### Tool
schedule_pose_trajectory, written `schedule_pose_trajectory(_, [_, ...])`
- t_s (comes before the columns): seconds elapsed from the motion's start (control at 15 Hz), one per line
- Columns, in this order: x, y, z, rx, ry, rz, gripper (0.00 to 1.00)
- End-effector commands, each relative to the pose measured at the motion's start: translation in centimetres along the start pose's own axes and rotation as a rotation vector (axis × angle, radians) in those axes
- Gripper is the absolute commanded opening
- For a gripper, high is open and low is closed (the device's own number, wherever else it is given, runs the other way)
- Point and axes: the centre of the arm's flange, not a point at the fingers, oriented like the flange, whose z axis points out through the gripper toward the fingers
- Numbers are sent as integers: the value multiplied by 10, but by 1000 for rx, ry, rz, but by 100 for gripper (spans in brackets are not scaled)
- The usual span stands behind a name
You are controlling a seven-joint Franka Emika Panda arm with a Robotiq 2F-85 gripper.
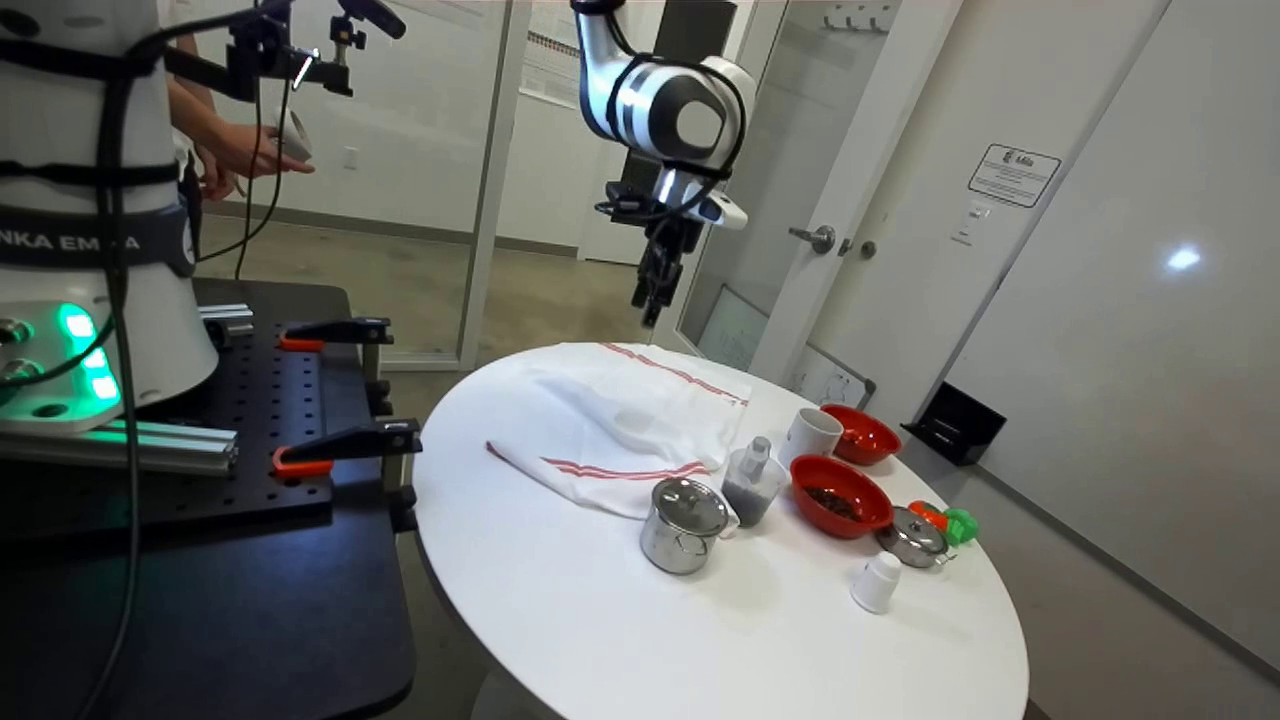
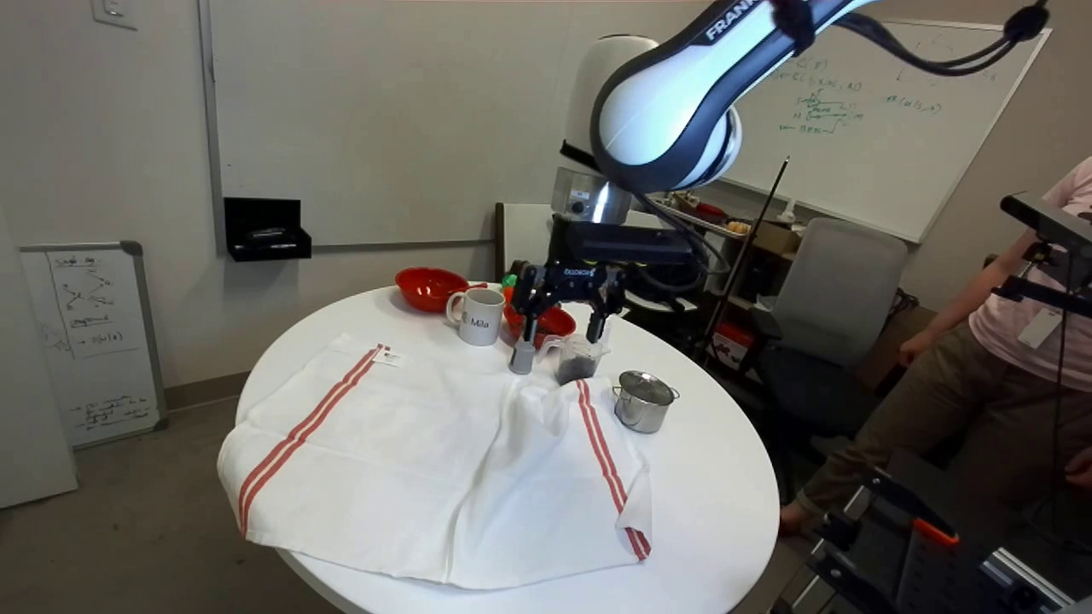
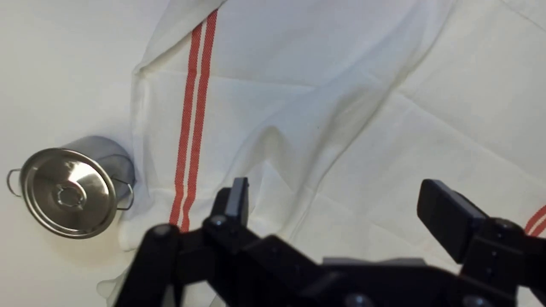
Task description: Scrunch up the towel on the table
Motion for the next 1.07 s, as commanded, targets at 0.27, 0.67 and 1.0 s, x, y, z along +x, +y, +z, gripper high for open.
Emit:
schedule_pose_trajectory(0.27, [43,-48,59,-46,-71,-50,100])
schedule_pose_trajectory(0.67, [33,-67,95,-107,-115,87,100])
schedule_pose_trajectory(1.0, [25,-62,99,-92,-108,168,100])
